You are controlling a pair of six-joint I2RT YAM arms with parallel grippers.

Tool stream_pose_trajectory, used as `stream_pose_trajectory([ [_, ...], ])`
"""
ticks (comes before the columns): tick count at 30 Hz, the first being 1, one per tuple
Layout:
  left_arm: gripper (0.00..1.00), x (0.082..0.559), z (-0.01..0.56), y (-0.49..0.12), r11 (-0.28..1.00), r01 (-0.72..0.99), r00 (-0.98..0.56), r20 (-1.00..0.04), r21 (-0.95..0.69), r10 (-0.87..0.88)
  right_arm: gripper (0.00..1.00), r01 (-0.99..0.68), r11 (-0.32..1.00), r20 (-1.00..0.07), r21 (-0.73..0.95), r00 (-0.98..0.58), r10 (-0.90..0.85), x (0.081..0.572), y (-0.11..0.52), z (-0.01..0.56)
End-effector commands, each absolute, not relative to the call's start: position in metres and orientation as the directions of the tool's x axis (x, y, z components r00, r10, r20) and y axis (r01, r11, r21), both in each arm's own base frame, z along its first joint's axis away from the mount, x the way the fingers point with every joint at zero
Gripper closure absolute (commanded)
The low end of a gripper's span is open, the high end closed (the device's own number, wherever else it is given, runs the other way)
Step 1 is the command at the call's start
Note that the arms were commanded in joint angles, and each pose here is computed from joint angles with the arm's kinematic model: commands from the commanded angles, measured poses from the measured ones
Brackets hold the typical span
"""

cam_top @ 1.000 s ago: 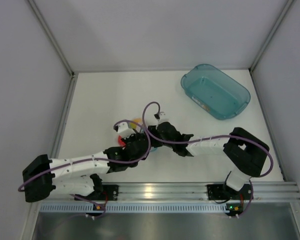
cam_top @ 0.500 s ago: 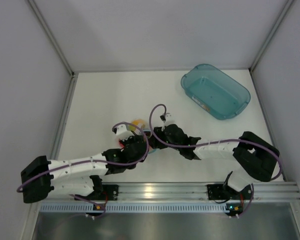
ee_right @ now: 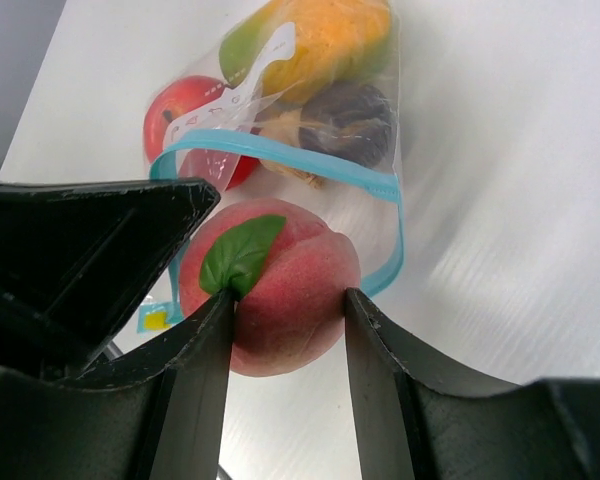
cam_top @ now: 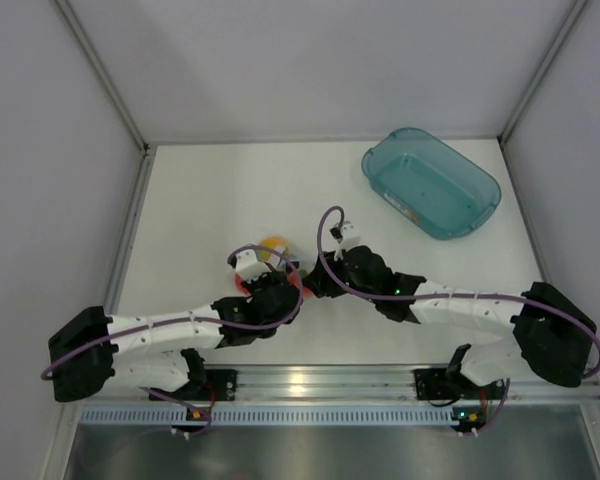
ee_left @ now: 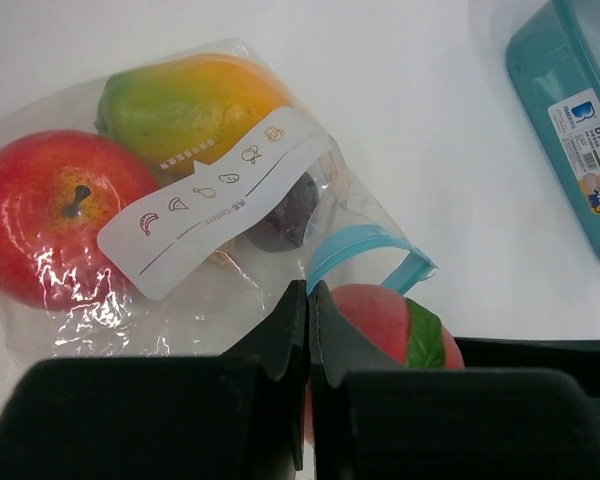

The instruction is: Open the zip-top bag and remove the fake food

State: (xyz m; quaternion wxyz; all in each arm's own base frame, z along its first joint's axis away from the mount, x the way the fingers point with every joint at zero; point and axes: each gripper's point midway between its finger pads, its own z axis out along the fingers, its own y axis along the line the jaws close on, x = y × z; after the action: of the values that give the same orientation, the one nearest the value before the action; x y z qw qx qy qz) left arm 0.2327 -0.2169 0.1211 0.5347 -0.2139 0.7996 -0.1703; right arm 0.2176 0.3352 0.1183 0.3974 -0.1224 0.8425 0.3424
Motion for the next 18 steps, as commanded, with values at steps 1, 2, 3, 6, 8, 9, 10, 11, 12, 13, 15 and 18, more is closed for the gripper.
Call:
stream_pose_trajectory([
  [1, 1.00, 0.242, 0.143, -0.221, 0.815, -0.167, -0.285, -0.765, -0.554, -0.578, 0.82, -0.499, 0.737, -0.776, 0.456, -0.628, 0.055, 0.215, 0.323, 0.137],
  [2, 1.00, 0.242, 0.144, -0.221, 0.813, -0.166, -0.282, -0.764, -0.557, -0.581, 0.82, -0.496, 0.744, -0.782, 0.449, -0.620, 0.059, 0.216, 0.320, 0.140],
  [3, 1.00, 0.241, 0.144, -0.221, 0.814, -0.166, -0.282, -0.764, -0.556, -0.580, 0.82, -0.495, 0.749, -0.782, 0.441, -0.621, 0.051, 0.216, 0.318, 0.140],
  [6, 1.00, 0.242, 0.146, -0.221, 0.812, -0.166, -0.278, -0.763, -0.560, -0.583, 0.83, -0.496, 0.761, -0.786, 0.418, -0.617, 0.030, 0.213, 0.310, 0.143],
  [8, 1.00, 0.242, 0.146, -0.221, 0.815, -0.166, -0.280, -0.766, -0.555, -0.579, 0.83, -0.491, 0.770, -0.790, 0.408, -0.612, 0.028, 0.211, 0.302, 0.147],
  [9, 1.00, 0.242, 0.147, -0.220, 0.814, -0.166, -0.279, -0.766, -0.556, -0.580, 0.84, -0.483, 0.776, -0.800, 0.405, -0.598, 0.045, 0.213, 0.298, 0.153],
  [10, 1.00, 0.242, 0.147, -0.220, 0.814, -0.165, -0.279, -0.765, -0.557, -0.581, 0.84, -0.477, 0.788, -0.797, 0.389, -0.603, 0.028, 0.211, 0.292, 0.152],
  [11, 1.00, 0.242, 0.147, -0.220, 0.812, -0.166, -0.280, -0.763, -0.559, -0.582, 0.84, -0.471, 0.797, -0.808, 0.377, -0.588, 0.035, 0.211, 0.284, 0.162],
  [12, 1.00, 0.241, 0.146, -0.220, 0.813, -0.165, -0.283, -0.763, -0.558, -0.581, 0.84, -0.468, 0.803, -0.813, 0.369, -0.582, 0.034, 0.211, 0.280, 0.166],
  [13, 1.00, 0.241, 0.146, -0.220, 0.813, -0.165, -0.285, -0.762, -0.558, -0.581, 0.83, -0.466, 0.804, -0.820, 0.370, -0.571, 0.046, 0.213, 0.277, 0.177],
  [15, 1.00, 0.241, 0.145, -0.221, 0.815, -0.160, -0.293, -0.761, -0.557, -0.578, 0.84, -0.448, 0.824, -0.828, 0.346, -0.559, 0.043, 0.216, 0.261, 0.186],
  [18, 1.00, 0.239, 0.145, -0.222, 0.815, -0.155, -0.302, -0.759, -0.559, -0.577, 0.84, -0.413, 0.850, -0.841, 0.326, -0.538, 0.061, 0.233, 0.237, 0.202],
])
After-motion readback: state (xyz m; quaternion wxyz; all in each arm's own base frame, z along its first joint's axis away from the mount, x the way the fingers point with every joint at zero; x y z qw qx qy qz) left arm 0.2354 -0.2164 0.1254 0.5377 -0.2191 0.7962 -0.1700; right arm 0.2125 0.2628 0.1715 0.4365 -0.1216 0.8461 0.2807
